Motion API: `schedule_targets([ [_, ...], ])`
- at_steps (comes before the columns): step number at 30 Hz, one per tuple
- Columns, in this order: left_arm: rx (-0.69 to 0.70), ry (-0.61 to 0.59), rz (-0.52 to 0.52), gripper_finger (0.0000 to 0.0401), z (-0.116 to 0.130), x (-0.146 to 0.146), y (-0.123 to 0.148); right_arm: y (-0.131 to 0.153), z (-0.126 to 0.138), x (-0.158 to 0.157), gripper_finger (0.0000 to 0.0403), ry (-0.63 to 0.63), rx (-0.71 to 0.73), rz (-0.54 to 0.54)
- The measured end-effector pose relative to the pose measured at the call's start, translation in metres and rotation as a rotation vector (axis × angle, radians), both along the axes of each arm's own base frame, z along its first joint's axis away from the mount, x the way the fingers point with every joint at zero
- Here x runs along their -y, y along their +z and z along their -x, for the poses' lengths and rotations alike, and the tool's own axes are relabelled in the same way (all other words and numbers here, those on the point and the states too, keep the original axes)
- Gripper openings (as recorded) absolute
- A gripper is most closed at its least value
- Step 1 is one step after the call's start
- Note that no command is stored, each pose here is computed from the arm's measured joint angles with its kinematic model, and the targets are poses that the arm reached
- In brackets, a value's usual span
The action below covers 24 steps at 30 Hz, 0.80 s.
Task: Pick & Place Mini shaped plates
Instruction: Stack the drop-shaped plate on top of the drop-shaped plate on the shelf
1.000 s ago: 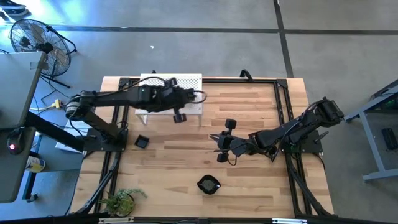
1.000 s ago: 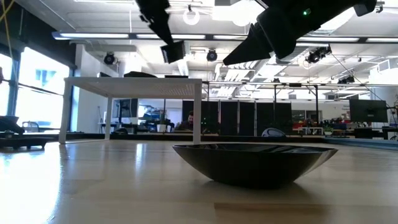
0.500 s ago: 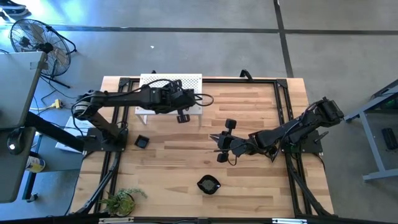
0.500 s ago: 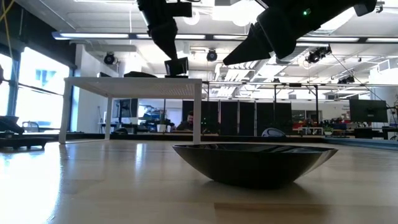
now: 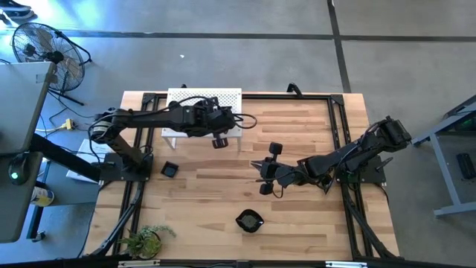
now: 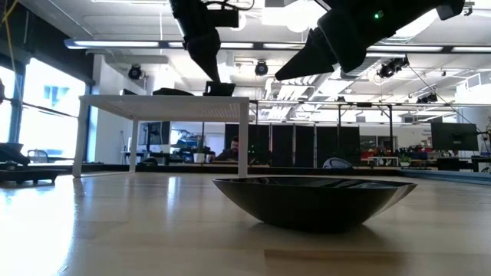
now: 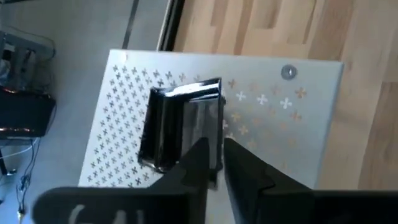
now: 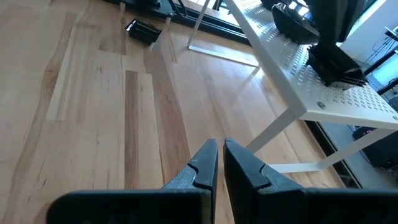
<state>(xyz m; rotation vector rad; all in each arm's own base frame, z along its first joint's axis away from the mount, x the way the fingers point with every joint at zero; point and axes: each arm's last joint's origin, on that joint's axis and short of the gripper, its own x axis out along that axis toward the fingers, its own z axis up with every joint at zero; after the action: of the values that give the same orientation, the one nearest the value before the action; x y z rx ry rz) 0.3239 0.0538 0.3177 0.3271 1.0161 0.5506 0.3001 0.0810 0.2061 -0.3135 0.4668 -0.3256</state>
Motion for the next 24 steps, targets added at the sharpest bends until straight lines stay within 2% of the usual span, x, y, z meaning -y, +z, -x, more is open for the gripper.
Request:
schedule_targets([
  [6, 0.002, 0.003, -0.011, 0.0075, 0.0008, 0.0001, 0.0016, -0.0001, -0.0001, -0.0004, 0.0016, 0.014, -0.002, -0.008],
  [12, -0.006, -0.023, 0.024, 0.0079, 0.0034, 0.0011, 0.0025, -0.0002, -0.0002, -0.0006, 0.0016, 0.021, -0.003, -0.011],
  [16, -0.044, -0.037, 0.031, 0.0063, 0.0040, 0.0014, -0.0008, -0.0002, -0.0002, -0.0006, 0.0016, 0.020, -0.003, -0.011],
  [24, -0.057, -0.054, 0.001, 0.0004, -0.0012, 0.0006, -0.0042, -0.0002, -0.0002, -0.0007, 0.0016, 0.023, -0.004, -0.012],
])
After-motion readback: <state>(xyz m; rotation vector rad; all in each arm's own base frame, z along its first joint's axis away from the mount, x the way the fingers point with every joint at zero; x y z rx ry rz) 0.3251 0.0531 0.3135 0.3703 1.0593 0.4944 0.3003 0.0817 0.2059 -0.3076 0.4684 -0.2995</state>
